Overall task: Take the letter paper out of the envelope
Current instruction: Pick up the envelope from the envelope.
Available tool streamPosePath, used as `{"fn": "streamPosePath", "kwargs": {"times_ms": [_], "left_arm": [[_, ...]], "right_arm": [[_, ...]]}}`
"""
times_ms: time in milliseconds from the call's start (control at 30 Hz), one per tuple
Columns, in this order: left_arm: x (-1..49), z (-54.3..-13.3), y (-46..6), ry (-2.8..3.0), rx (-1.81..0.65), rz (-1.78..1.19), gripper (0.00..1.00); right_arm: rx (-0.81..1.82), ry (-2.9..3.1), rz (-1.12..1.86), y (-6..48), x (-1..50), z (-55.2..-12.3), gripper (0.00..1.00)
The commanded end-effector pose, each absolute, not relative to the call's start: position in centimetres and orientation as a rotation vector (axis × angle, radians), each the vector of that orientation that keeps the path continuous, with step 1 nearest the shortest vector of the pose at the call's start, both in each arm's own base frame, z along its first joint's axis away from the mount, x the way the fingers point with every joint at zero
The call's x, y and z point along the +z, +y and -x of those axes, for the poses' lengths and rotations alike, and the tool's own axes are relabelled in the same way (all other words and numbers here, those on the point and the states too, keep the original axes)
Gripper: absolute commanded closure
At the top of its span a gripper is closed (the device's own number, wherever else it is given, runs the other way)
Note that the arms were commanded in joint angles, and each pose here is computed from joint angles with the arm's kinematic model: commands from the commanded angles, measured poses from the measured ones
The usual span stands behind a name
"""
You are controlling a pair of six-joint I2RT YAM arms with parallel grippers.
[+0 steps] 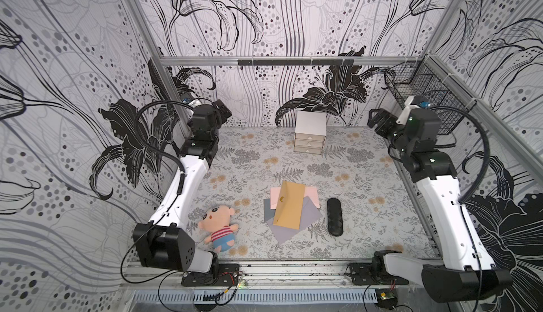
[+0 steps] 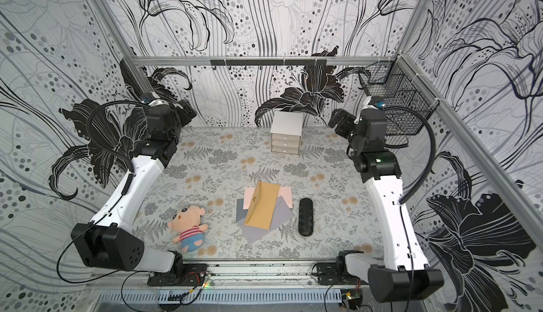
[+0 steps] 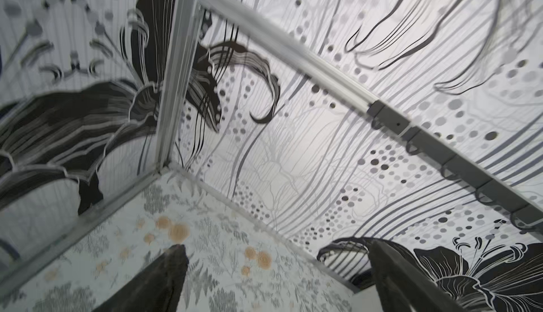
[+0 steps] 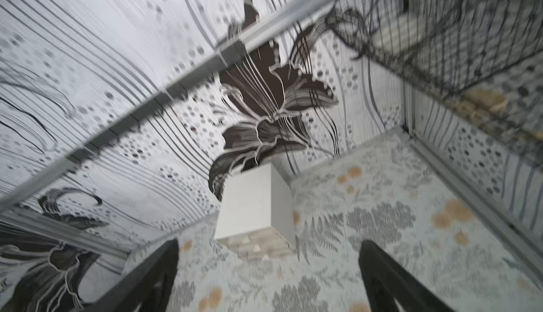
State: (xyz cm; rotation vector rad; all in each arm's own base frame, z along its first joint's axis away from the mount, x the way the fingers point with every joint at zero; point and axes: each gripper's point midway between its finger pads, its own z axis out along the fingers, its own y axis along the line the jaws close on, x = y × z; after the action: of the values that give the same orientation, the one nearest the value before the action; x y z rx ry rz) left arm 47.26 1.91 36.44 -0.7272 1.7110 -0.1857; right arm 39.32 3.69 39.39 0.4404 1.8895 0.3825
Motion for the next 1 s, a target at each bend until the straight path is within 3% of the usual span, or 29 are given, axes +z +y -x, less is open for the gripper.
{"fn": "streamPosePath", "kwargs": {"times_ms": [0,133,233,333,433,567,767,967], "left_arm": [[25.8,-45.3,-4.7,2.138,-0.264,0.735,0.01],[21.6,-42.6,-10.3,2.340,-0.373,0.640,0.14],[18.3,-39.7,-14.4,2.471,-0.410,0.547,0.20],[15.1,-36.6,-17.3,2.579,-0.488,0.526,0.25],[13.2,-34.1,-20.0,2.626,-0.543,0.462,0.32],[11.2,-31.4,-23.5,2.695,-0.553,0.335,0.37],[8.0,-29.8,-26.3,2.780,-0.298,0.166,0.34],[5.7,-30.0,-25.6,2.786,-0.021,0.145,0.32]], "right_arm": [[0.327,2.202,-0.419,7.3,32.5,-36.5,0.00],[0.291,2.336,-0.337,9.8,29.2,-33.6,0.00],[0.306,2.400,-0.055,14.4,26.8,-31.8,0.11],[0.384,2.520,0.198,19.0,23.2,-29.9,0.14],[0.473,2.628,0.262,21.7,20.5,-29.0,0.24],[0.545,2.660,0.268,23.4,18.7,-28.6,0.27],[0.592,2.659,0.227,23.8,18.7,-28.5,0.31],[0.587,2.679,0.205,23.1,18.5,-27.8,0.34]]}}
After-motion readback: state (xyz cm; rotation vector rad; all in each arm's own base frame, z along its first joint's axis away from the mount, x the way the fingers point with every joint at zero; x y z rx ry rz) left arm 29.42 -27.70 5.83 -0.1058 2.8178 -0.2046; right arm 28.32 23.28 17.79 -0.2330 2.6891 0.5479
